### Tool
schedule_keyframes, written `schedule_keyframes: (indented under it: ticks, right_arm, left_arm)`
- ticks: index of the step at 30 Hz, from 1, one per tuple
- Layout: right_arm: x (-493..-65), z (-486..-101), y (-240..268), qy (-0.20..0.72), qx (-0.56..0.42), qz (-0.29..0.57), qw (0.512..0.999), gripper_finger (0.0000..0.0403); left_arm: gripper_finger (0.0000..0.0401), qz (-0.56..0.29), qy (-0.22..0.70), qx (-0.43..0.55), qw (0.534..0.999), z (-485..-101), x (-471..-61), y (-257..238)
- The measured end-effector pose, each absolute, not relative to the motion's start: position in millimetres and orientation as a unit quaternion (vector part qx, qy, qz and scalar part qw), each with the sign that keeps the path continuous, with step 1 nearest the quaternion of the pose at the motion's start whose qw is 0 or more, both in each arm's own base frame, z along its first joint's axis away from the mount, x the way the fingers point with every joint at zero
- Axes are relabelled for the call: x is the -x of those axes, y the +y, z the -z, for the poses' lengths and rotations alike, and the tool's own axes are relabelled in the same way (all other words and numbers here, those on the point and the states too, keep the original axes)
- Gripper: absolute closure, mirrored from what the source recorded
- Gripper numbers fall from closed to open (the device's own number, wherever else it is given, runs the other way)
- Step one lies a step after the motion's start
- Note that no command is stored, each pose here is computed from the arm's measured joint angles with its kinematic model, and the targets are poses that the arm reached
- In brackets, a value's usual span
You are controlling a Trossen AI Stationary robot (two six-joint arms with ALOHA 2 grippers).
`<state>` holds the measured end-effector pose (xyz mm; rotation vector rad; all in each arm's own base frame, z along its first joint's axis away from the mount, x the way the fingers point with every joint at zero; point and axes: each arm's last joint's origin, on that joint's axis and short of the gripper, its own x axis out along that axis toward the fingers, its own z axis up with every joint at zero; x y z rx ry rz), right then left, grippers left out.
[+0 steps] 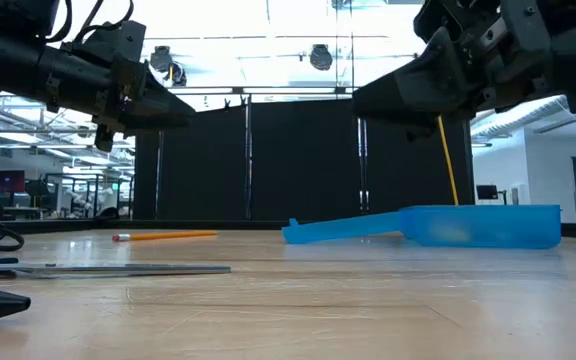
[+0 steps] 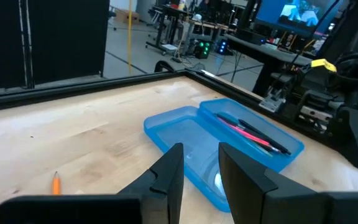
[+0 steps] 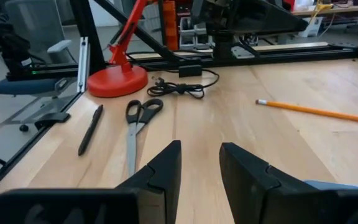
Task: Pick & place school supplies into a supply box
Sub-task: Put the black pen into the blue supply box
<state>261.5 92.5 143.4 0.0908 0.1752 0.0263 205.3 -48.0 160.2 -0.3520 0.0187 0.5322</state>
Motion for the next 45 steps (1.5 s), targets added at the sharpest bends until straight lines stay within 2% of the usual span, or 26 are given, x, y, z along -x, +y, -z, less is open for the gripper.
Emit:
schedule_keyframes:
  ticks: [11, 16, 20, 27, 32, 45]
  right_arm:
    - [-261.7, -128.8, 96.3, 0.125, -0.068, -0.035, 0.989, 0.0305]
    - [-274.0, -121.6, 92.0, 0.143, -0.097, -0.094, 0.981, 0.0305]
    - [-294.6, -121.9, 90.2, 0.134, -0.087, -0.092, 0.983, 0.0305]
    - [-325.4, -111.2, 92.2, 0.147, -0.06, -0.138, 0.978, 0.0305]
    - [-342.4, -106.4, 97.3, 0.147, -0.068, -0.166, 0.973, 0.0305]
    - [-345.2, -104.4, 114.1, 0.154, -0.044, -0.207, 0.965, 0.0305]
  left_arm:
    - [0.0297, -0.222, 0.019, 0.208, 0.952, -159.1, -208.2, -44.9]
    - [0.0297, -0.216, 0.042, 0.194, 0.956, -155.0, -207.6, -45.3]
    - [0.0297, -0.219, 0.038, 0.205, 0.953, -155.3, -207.9, -44.5]
    - [0.0297, -0.168, 0.063, 0.209, 0.961, -153.2, -208.4, -47.8]
    - [0.0297, -0.172, 0.057, 0.207, 0.961, -154.2, -208.6, -47.5]
    - [0.0297, -0.14, 0.108, 0.208, 0.962, -145.5, -204.3, -57.2]
